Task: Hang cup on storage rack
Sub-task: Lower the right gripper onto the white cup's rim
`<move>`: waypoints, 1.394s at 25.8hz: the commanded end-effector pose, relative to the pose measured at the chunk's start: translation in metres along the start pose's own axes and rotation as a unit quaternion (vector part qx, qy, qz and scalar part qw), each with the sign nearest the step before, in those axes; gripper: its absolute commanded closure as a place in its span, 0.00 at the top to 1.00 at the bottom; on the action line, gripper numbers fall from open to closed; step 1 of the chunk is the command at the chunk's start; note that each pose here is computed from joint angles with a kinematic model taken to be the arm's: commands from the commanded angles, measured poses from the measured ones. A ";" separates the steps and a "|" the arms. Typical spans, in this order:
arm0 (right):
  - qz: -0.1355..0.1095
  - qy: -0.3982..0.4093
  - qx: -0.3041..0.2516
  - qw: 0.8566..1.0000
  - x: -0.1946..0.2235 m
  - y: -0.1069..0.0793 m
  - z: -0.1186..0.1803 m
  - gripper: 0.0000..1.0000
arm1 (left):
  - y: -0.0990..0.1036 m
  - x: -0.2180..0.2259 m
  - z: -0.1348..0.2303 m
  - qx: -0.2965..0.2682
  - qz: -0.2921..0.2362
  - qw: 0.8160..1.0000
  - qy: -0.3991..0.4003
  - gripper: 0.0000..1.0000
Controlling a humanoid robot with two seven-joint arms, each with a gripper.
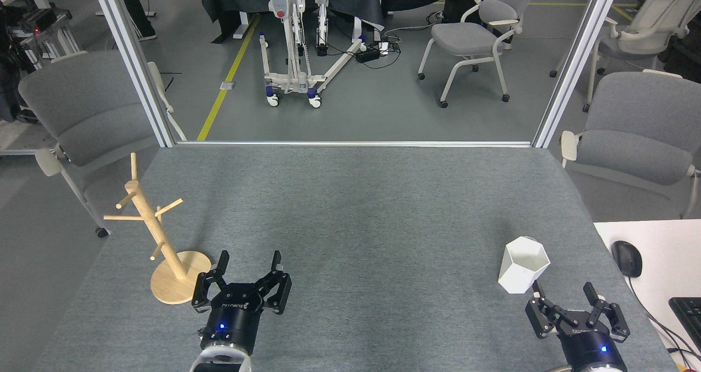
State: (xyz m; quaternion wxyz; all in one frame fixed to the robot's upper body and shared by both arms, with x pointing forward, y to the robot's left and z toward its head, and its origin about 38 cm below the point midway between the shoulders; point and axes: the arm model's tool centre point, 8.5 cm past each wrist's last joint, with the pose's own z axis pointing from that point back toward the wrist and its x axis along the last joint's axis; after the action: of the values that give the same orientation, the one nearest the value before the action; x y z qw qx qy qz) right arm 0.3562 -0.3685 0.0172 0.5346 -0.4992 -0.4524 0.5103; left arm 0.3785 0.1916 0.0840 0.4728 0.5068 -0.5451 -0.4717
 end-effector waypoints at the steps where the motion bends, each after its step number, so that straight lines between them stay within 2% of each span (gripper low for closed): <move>1: -0.001 0.003 0.003 1.000 0.002 0.009 0.000 0.99 | -0.003 0.000 0.000 -0.004 -0.001 1.000 0.000 1.00; 4: 0.000 0.001 0.013 1.000 0.008 0.017 -0.001 0.99 | -0.003 0.000 -0.002 -0.004 -0.001 1.000 -0.001 1.00; 10: 0.000 -0.014 0.008 1.000 0.020 0.009 -0.023 0.99 | -0.008 0.000 -0.002 -0.012 -0.001 1.000 -0.001 1.00; 21: -0.007 -0.010 0.019 1.000 0.020 0.010 -0.042 0.99 | -0.009 0.002 -0.006 -0.013 0.001 1.000 -0.003 1.00; 36: -0.005 -0.009 0.020 1.000 0.029 0.010 -0.047 0.99 | -0.019 0.002 -0.009 -0.028 0.001 1.000 -0.002 1.00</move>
State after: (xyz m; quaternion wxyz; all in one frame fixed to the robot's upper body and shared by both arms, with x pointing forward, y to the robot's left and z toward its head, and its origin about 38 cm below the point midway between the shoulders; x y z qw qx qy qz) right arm 0.4038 -0.3434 0.0020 0.5428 -0.4813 -0.4499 0.5209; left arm 0.3891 0.1889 0.0694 0.4837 0.4948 -0.5350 -0.4848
